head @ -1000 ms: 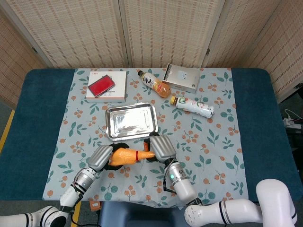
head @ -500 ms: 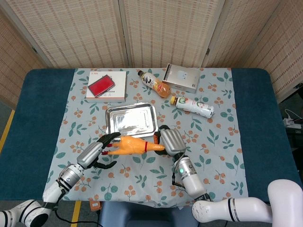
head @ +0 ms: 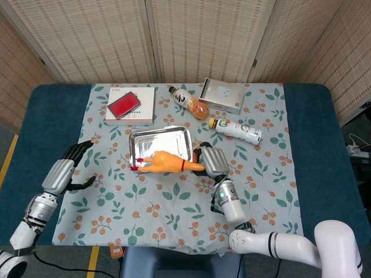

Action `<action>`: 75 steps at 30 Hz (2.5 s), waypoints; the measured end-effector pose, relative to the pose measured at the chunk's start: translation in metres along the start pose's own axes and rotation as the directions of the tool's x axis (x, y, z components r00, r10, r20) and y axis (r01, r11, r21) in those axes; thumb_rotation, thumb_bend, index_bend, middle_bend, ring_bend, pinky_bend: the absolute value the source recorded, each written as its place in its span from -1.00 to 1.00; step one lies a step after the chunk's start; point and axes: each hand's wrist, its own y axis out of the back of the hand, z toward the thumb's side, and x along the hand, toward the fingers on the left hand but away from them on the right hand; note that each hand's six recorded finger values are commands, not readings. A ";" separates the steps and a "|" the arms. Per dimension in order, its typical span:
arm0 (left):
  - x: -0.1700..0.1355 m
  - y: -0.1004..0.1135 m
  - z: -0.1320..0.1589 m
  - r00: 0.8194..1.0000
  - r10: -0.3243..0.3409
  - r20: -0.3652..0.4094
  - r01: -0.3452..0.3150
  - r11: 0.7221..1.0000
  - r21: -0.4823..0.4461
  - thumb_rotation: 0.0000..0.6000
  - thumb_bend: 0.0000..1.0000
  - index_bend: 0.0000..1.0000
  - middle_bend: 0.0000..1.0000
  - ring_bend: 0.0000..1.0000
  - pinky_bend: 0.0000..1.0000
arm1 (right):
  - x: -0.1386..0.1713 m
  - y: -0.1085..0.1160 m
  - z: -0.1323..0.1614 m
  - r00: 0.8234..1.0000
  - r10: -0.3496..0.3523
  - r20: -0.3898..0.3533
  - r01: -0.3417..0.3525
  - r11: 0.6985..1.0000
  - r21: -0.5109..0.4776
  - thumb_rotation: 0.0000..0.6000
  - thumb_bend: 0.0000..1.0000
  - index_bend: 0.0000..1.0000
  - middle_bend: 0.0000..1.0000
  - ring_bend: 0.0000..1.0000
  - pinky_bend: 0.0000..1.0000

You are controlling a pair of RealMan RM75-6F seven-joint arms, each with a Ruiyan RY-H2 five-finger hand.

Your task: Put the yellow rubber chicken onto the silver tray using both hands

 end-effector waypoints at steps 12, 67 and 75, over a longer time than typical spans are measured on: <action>0.006 -0.001 -0.032 0.997 -0.032 -0.063 0.033 0.999 0.019 1.00 -0.36 -1.00 -1.00 -1.00 -1.00 | -0.060 -0.046 -0.010 0.999 -0.029 0.030 0.029 1.000 0.001 1.00 -0.39 0.81 0.15 0.21 0.67; -0.098 0.015 -0.063 0.980 0.052 -0.190 -0.014 0.980 0.196 1.00 -0.30 -1.00 -1.00 -1.00 -1.00 | 0.087 0.066 -0.060 0.987 -0.058 -0.150 0.092 0.968 0.232 1.00 -0.61 -1.00 -1.00 -1.00 -0.92; -0.166 0.019 -0.045 0.972 0.116 -0.205 -0.042 0.942 0.334 1.00 -0.29 -1.00 -1.00 -1.00 -0.98 | 0.244 0.102 -0.148 0.977 -0.211 -0.001 0.193 0.891 0.412 1.00 -0.61 -1.00 -1.00 -1.00 -1.00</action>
